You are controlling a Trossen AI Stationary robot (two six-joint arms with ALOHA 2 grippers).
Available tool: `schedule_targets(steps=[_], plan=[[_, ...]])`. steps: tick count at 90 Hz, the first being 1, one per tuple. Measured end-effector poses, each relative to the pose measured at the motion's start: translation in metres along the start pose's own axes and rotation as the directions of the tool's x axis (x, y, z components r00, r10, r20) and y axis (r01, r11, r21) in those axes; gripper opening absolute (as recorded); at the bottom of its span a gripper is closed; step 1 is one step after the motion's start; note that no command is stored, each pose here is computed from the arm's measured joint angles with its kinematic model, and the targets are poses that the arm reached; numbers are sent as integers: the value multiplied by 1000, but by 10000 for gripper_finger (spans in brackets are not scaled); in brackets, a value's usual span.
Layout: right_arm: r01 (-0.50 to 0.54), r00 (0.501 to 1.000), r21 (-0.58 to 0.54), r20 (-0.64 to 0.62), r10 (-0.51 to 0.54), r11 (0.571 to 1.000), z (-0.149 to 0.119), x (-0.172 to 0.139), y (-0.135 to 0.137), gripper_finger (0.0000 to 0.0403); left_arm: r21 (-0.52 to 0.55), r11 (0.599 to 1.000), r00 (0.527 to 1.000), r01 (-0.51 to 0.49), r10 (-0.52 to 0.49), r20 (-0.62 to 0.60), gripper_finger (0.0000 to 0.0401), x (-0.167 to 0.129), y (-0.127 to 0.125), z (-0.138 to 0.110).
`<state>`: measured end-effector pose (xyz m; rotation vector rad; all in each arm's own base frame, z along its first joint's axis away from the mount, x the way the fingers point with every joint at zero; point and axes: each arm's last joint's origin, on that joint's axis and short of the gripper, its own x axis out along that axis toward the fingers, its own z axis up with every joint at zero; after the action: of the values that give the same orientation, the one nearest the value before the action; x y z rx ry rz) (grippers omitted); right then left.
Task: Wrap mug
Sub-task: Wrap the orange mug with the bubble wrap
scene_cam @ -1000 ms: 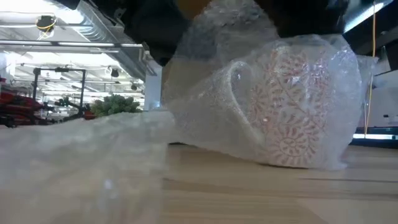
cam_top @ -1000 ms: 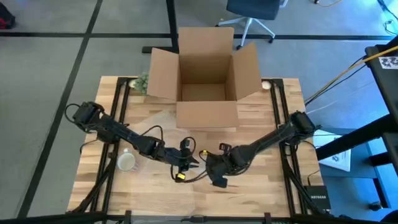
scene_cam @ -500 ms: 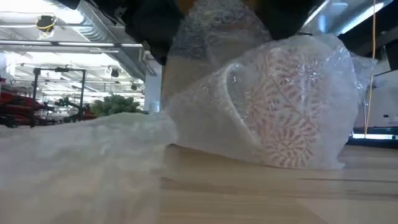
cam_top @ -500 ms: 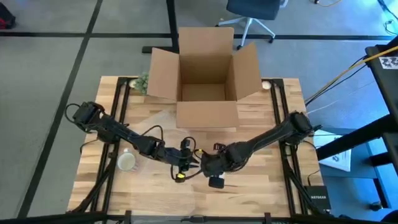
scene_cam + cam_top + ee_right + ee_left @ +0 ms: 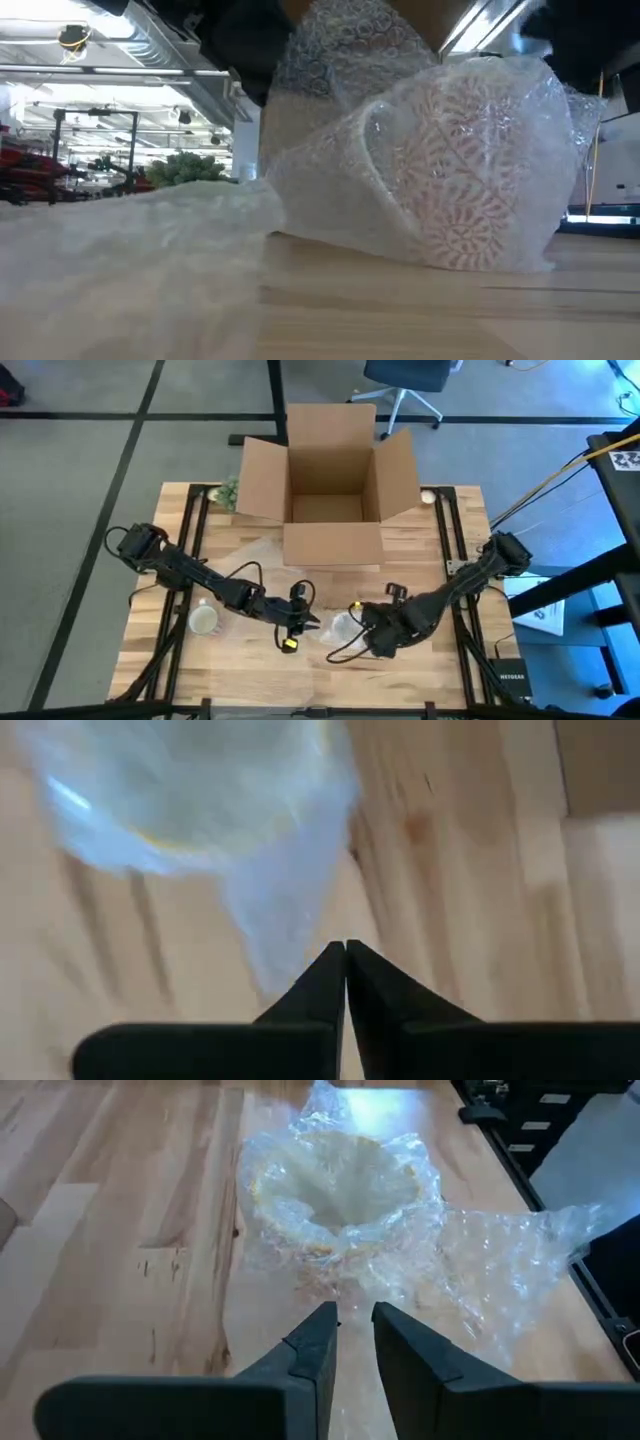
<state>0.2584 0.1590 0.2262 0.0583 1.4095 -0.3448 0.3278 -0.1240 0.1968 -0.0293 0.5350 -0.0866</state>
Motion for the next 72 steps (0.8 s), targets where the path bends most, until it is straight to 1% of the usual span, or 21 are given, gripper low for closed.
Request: schedule_targets(steps=[6, 14, 23, 33, 47, 56, 64, 72], plan=[[2, 1000, -5, -18, -2, 1000, -7, 20, 1, 0, 0, 1000, 1000, 0, 0, 1, 54, 0, 0, 0], [-56, 998, 10, 18, 55, 998, -7, 30, 5, 0, -3, 1000, 1000, 3, -3, 12, 54, 0, 0, 1], [-98, 993, 3, 69, 98, 995, -1, 25, 9, 0, -7, 1000, 1000, 5, -5, 27, 54, 0, 0, 3], [-104, 983, -27, 149, 107, 994, 9, 8, 13, 0, -10, 1000, 999, 5, -4, 37, 54, 0, 0, 4], [-140, 953, -78, 261, 155, 987, 22, -10, 19, 0, -6, 1000, 999, 3, -3, 38, 54, 0, 0, 4], [-173, 925, -111, 323, 201, 979, 28, -13, 24, 0, -7, 1000, 999, 4, -3, 38, 54, 0, 0, 4], [-180, 911, -131, 353, 215, 975, 35, -10, 27, 0, -7, 1000, 999, 4, -3, 38, 53, 0, 0, 4], [-162, 921, -133, 336, 198, 978, 36, -6, 26, 0, -8, 1000, 999, 3, -3, 38, 53, 0, 0, 4]])
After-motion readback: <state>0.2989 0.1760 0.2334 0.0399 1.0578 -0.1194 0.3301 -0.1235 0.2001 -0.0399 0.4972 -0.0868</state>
